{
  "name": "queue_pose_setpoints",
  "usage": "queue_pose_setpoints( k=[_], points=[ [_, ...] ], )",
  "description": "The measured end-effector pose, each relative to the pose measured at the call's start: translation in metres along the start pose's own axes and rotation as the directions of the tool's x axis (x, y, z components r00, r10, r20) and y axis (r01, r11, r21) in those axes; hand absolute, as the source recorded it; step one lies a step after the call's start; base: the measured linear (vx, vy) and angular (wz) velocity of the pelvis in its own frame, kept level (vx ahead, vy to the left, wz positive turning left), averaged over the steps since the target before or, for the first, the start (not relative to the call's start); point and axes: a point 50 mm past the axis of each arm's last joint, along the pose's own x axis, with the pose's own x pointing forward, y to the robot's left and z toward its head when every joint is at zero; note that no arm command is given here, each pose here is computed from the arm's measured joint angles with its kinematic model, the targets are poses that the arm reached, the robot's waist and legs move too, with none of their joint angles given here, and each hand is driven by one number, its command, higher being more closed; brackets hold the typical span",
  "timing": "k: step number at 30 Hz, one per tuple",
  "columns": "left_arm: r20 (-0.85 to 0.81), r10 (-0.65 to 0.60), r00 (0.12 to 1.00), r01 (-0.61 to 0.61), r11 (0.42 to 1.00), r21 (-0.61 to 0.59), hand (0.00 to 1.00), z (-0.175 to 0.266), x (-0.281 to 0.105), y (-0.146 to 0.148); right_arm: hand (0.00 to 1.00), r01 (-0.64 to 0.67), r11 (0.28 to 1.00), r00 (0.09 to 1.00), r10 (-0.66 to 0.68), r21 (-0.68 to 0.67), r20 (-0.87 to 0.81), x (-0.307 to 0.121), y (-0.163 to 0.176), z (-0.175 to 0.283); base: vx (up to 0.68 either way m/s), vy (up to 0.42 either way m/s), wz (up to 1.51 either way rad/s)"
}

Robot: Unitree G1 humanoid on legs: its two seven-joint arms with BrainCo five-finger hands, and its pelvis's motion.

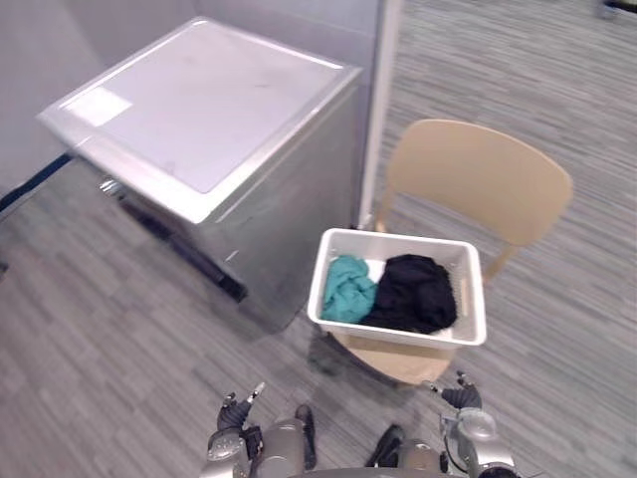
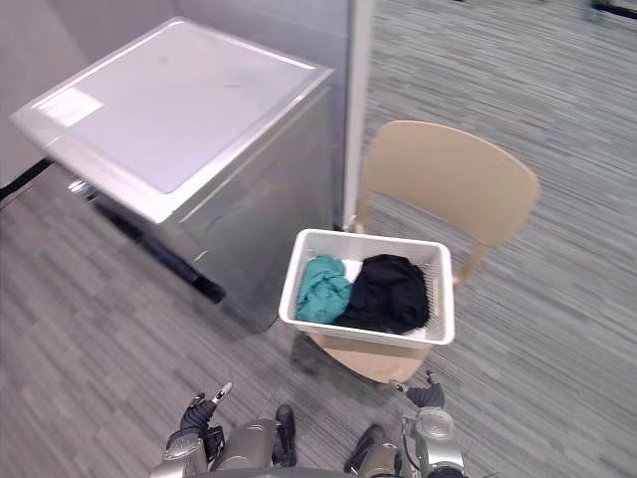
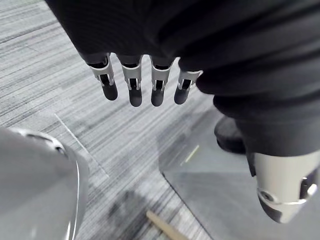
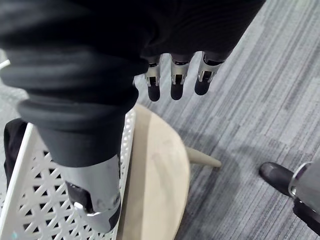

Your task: Pick up the laundry basket with both hands and put the clothes into the washing machine.

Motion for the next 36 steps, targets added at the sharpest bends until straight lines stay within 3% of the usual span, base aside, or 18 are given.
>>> queue_pose_setpoints(
  k=[4, 13, 17, 20, 27, 31, 36],
  points=[
    [0.081, 0.014, 0.997, -0.026, 0.989, 0.147, 0.00, 0.022, 0.008, 0.018, 0.00, -0.061, 0.997, 0.997, 0.063, 0.036, -0.045, -0.006, 0.026, -0.008, -0.02, 0.351, 0.86],
    [0.048, 0.076, 0.996, -0.083, 0.981, 0.177, 0.00, 0.005, 0.006, 0.038, 0.00, -0.155, 0.988, 0.988, 0.155, -0.014, 0.018, -0.011, 0.056, 0.010, -0.02, 0.089, 0.30],
    [0.070, 0.019, 0.997, -0.026, 0.994, 0.111, 0.00, 0.010, 0.002, 0.009, 0.00, -0.178, 0.984, 0.963, 0.177, -0.015, 0.201, -0.018, 0.061, 0.051, 0.08, -0.090, 0.52],
    [0.107, 0.019, 0.994, -0.028, 0.996, 0.080, 0.00, 0.019, 0.001, 0.006, 0.00, -0.227, 0.974, 0.935, 0.222, -0.014, 0.276, -0.027, 0.076, 0.068, 0.09, -0.112, 0.77],
    [0.146, 0.006, 0.989, -0.013, 0.999, 0.042, 0.00, 0.025, -0.005, -0.004, 0.00, -0.334, 0.939, 0.749, 0.319, -0.085, 0.580, -0.063, 0.109, 0.162, 0.00, -0.067, 0.59],
    [0.141, 0.036, 0.989, -0.039, 0.999, 0.022, 0.00, 0.024, -0.004, 0.000, 0.00, -0.310, 0.947, 0.657, 0.280, -0.088, 0.700, -0.074, 0.099, 0.214, -0.12, 0.003, 0.29],
    [0.163, 0.055, 0.985, -0.054, 0.998, -0.011, 0.00, 0.032, -0.003, 0.004, 0.00, -0.211, 0.977, 0.593, 0.096, 0.039, 0.799, -0.075, 0.046, 0.276, -0.10, 0.012, 0.21]
  ],
)
